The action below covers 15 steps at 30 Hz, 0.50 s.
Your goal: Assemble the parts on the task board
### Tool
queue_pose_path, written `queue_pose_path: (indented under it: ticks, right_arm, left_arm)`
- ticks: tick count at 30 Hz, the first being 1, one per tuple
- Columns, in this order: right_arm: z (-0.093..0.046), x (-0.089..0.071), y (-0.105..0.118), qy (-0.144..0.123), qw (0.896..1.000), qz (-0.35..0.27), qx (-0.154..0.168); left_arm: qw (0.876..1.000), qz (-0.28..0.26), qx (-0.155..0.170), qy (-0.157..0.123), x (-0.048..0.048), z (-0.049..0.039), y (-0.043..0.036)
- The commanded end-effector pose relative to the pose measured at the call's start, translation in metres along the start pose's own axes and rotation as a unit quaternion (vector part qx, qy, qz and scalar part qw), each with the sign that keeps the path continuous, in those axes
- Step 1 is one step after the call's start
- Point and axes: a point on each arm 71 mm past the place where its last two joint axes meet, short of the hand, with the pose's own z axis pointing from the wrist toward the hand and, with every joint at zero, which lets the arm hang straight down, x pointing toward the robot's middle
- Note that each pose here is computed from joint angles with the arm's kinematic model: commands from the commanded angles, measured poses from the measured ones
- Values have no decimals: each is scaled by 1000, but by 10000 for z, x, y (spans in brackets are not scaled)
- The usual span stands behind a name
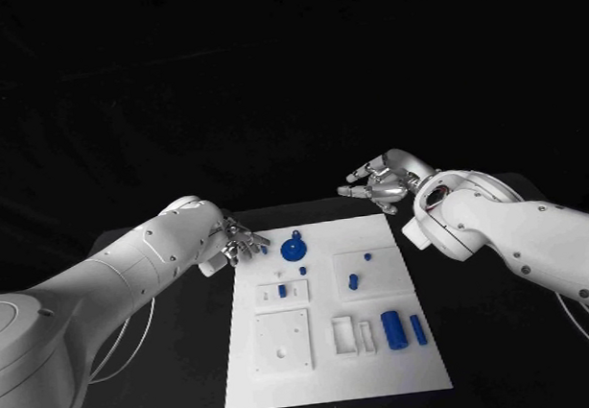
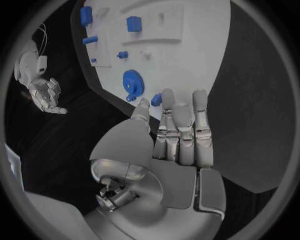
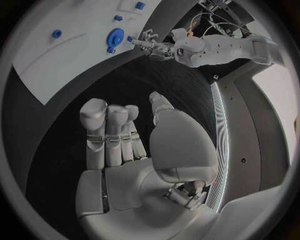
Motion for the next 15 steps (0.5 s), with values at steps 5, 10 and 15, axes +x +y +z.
queue_pose_path:
  ticks: [5,10,15]
  right_arm:
    - [1,4,29,0,1000,-4,-5]
    - [2,5,35,0,1000,-4,-6]
    - [3,5,38,0,1000,-4,-6]
  left_arm:
    - [1000,-2,8,10,28,8,-19]
    - [1000,-3,9,9,29,11,-22]
    - [1000,-5,12,8,30,13,-28]
